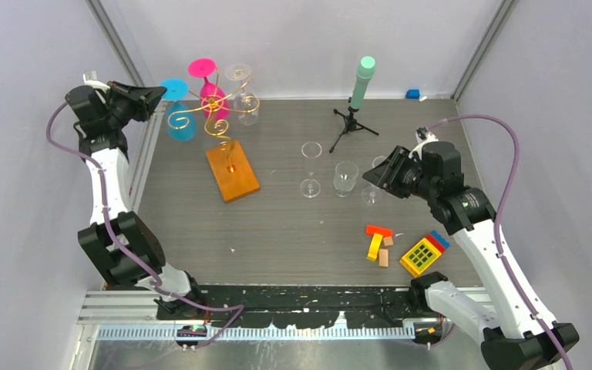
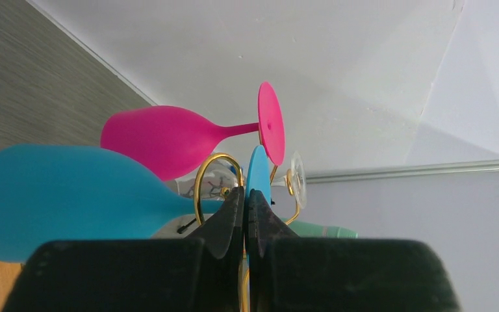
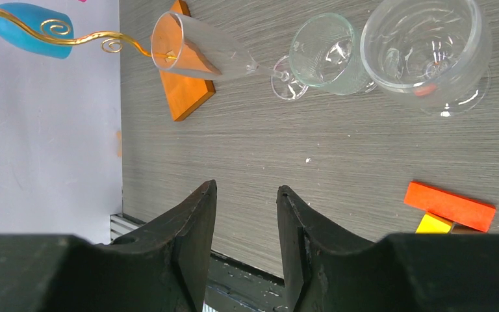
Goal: Take the wine glass off the wine glass rack
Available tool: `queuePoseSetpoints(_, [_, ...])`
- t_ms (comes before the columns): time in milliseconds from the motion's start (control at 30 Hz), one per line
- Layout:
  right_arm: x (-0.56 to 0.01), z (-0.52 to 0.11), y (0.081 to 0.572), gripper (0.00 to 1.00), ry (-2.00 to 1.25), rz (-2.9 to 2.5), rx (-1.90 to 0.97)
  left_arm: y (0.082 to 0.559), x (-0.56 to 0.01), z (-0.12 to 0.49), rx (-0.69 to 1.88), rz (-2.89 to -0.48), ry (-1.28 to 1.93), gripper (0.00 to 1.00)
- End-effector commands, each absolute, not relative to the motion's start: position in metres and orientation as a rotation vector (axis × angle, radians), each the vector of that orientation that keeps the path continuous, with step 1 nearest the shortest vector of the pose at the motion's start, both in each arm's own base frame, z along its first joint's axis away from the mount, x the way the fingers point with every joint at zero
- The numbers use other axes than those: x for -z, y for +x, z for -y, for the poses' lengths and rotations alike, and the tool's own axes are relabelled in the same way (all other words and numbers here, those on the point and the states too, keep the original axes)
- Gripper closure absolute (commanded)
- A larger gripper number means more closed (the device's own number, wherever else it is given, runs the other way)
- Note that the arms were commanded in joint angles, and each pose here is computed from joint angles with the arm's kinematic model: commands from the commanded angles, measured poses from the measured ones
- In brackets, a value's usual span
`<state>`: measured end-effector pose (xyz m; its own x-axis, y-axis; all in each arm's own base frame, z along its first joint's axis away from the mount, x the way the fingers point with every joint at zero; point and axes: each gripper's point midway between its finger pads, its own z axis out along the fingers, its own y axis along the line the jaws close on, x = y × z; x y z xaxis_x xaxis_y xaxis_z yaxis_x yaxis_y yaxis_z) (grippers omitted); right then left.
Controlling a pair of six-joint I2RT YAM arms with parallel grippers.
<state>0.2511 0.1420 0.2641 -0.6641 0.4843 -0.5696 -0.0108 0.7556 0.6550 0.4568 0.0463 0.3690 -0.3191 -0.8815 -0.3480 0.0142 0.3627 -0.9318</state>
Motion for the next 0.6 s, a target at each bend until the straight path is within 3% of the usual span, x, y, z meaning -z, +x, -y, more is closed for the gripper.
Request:
queuePoseSetpoints(0, [-0.271,-0.138,0.253,0.55,0.34,-2.14,-0.801,0.446,-0.393,-0.045,1.09,-1.548,-0.754,1.0])
queuePoseSetpoints(567, [-0.272,-0.137,0.249,0.56,0.342,-2.132,-0.806,0.456,-0.417,-0.055,1.113,-1.41,-0.759,1.0])
